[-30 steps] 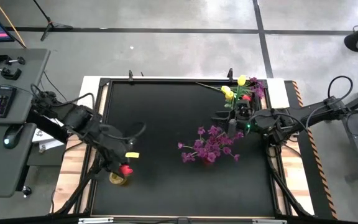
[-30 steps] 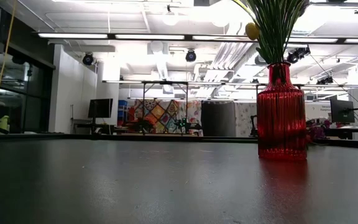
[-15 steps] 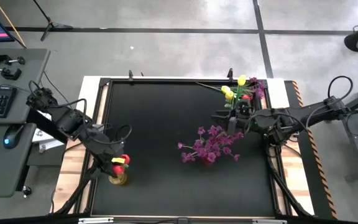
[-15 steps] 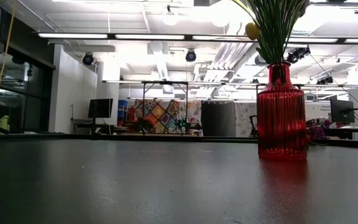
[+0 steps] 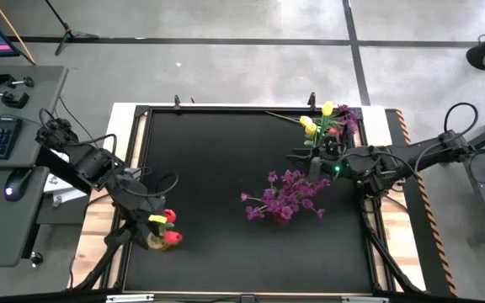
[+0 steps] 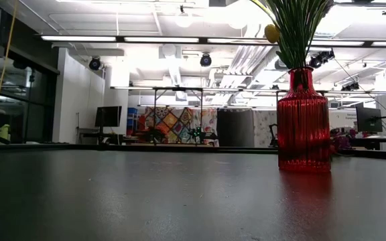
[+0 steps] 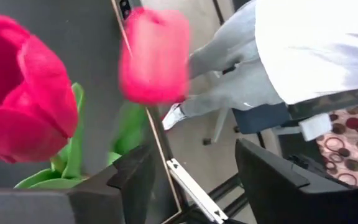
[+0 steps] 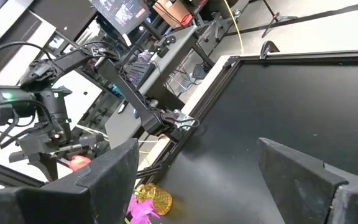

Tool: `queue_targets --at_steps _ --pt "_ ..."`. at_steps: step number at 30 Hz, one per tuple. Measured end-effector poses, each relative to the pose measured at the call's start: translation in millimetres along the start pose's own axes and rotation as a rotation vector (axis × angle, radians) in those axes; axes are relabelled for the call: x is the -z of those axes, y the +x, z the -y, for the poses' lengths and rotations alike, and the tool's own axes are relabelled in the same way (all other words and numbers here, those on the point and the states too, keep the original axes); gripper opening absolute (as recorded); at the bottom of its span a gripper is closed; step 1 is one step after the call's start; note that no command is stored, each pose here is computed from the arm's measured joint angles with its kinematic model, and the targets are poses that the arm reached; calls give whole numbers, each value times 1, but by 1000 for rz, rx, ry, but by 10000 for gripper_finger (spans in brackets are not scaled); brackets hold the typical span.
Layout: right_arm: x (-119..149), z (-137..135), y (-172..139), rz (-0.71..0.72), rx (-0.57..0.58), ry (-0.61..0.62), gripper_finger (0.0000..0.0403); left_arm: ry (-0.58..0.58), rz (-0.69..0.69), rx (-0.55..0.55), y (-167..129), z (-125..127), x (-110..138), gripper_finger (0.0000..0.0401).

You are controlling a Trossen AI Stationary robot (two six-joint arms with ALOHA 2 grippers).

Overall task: Sort flowers into vase by color
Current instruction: Put the pink tulip into the yellow flower vase

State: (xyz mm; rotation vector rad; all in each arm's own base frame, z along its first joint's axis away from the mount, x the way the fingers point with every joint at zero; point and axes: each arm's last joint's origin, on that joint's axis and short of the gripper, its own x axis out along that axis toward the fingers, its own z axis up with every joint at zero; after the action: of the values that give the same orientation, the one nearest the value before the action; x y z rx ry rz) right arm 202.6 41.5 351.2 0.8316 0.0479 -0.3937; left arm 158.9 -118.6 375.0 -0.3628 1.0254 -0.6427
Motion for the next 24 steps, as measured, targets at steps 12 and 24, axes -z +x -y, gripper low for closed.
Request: queue_targets --at_steps 12,24 --pt "0 0 0 0 0 -3 312 41 188 59 -49 18 -24 223" --pt "-14 3 5 136 38 53 312 289 660 -373 -137 27 -38 223"
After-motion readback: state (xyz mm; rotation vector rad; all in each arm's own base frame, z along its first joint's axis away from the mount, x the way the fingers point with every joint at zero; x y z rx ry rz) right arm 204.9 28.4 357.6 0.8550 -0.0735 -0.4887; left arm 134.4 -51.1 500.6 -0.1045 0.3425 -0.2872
